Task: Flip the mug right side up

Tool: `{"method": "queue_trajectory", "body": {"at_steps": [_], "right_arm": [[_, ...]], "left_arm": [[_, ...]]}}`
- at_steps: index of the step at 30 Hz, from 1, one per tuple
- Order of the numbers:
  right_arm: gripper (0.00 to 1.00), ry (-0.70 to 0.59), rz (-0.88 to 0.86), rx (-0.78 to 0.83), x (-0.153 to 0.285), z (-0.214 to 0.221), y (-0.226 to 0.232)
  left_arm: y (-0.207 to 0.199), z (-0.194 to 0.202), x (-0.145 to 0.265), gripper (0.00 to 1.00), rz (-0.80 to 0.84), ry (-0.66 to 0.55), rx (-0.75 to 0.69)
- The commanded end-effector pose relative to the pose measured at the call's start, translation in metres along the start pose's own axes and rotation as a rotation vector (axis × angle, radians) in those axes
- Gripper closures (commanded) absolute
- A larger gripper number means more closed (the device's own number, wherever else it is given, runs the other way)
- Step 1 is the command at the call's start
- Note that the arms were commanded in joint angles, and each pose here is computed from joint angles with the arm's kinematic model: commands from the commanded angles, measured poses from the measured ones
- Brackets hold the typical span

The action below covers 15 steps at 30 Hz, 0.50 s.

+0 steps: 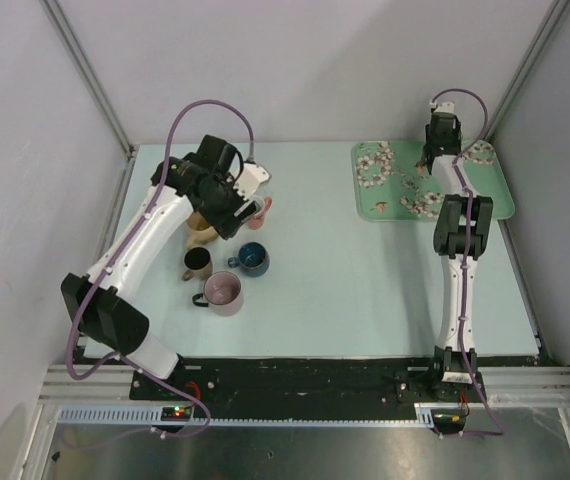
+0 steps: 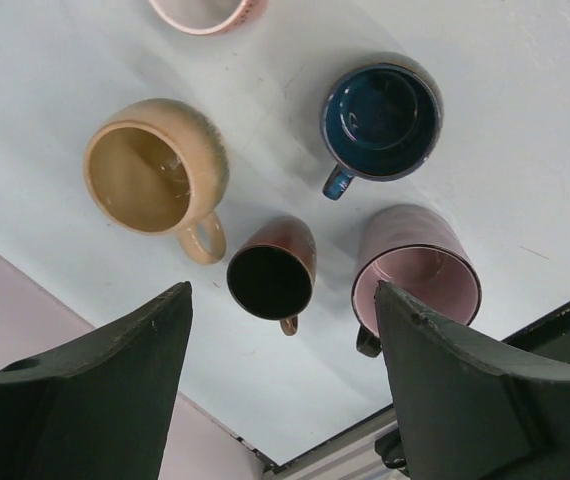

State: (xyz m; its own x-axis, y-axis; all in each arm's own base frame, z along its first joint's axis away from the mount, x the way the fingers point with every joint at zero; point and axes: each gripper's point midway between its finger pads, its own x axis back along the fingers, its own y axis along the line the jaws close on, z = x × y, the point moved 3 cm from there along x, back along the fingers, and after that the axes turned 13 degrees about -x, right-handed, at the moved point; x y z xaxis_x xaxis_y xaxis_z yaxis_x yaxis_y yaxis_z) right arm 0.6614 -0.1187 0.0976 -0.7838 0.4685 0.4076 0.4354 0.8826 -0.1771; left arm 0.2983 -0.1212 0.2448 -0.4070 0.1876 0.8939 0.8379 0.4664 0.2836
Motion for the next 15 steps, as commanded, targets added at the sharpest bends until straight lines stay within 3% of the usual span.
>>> {"method": "queue_trajectory", "body": {"at_steps": [1,6,10,15], "right_arm": [[0.54,-0.101,0.032,0.022,-0.006,-0.028,-0.009],[0.61,-0.1,0.033,0.039,-0.008,-0.027,-0.009],[0.94,-0.086,0.029,0.021,-0.008,-0.026,-0.013],[1.0,-0.063,0.005,-0.075,0.006,-0.034,-0.023]], "left_arm": [[0.017,-0.004,0.015,0.22,-0.057,-0.027,0.0],[0.026,-0.006,0.018,0.22,-0.081,-0.026,-0.001],[0.03,-0.008,0.021,0.22,-0.093,-0.032,-0.003],[0.03,-0.01,0.025,0.22,-0.1,-0.044,0.005]]}}
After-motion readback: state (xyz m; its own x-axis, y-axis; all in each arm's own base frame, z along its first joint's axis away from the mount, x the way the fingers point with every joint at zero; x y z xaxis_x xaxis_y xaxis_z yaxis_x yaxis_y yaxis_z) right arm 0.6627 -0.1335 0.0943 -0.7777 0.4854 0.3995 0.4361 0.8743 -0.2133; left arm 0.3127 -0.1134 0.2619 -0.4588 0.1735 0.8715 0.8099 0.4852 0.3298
